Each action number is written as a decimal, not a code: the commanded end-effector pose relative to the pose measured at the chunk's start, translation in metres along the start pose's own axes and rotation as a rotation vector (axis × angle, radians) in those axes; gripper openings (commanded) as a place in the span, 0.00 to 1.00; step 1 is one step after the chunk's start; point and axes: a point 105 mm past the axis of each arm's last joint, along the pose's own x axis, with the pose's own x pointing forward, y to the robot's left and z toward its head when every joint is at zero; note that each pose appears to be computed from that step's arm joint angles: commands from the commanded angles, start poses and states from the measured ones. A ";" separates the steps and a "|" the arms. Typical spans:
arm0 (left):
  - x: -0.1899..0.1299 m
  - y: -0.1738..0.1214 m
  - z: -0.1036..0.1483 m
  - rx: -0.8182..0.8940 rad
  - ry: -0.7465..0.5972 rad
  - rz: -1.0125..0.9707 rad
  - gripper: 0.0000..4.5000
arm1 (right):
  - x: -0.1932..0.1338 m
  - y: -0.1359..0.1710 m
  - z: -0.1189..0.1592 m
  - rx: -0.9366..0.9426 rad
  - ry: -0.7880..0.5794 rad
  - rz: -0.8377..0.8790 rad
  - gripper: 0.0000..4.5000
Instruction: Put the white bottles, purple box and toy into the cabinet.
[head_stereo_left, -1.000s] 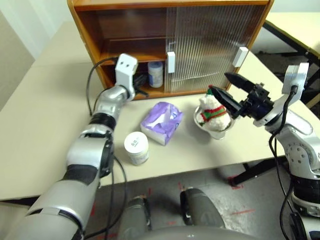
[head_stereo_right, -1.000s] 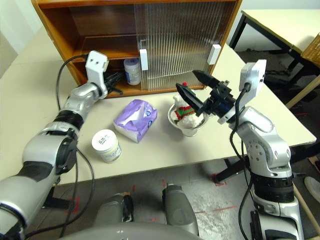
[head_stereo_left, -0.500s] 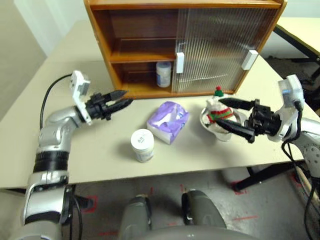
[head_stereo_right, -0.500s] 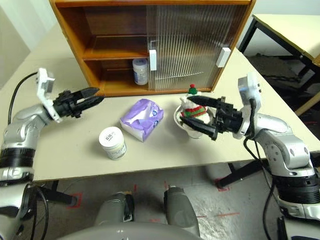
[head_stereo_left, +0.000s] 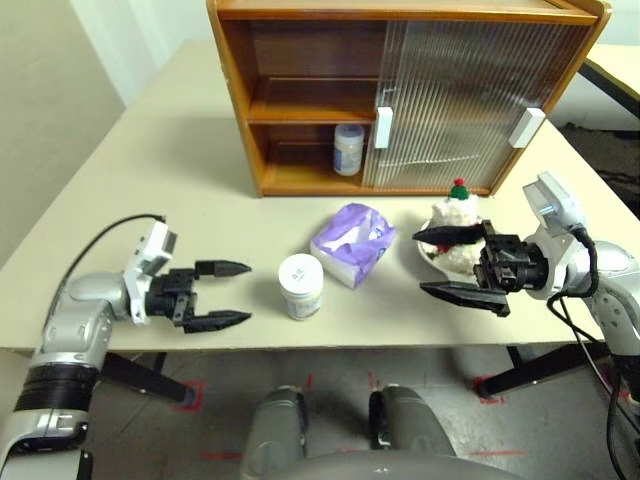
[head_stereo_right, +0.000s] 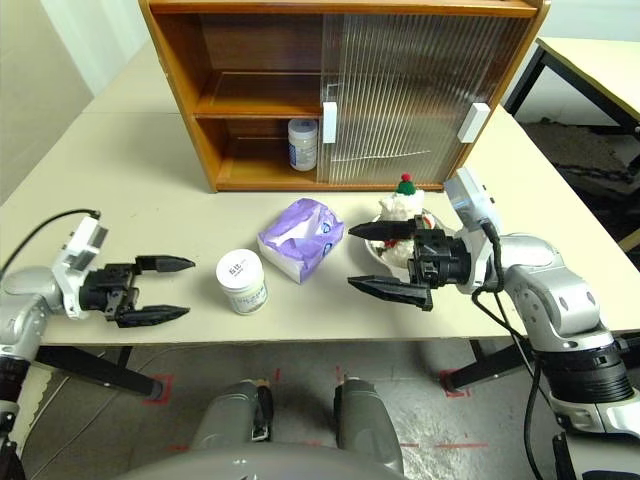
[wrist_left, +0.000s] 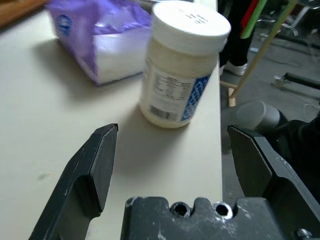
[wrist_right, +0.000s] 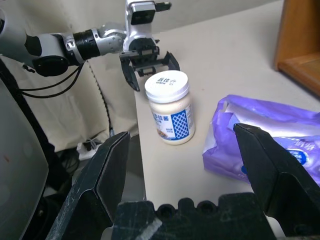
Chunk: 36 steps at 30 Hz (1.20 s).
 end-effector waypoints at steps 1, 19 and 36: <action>0.014 0.000 -0.008 0.067 0.036 -0.008 0.99 | 0.002 0.004 0.001 -0.001 -0.002 0.017 1.00; 0.080 -0.006 -0.040 0.143 0.024 -0.052 0.99 | 0.010 0.009 0.000 0.007 0.002 -0.013 1.00; 0.083 -0.009 -0.034 0.072 -0.027 -0.069 0.66 | 0.012 0.009 -0.002 0.015 0.010 -0.022 1.00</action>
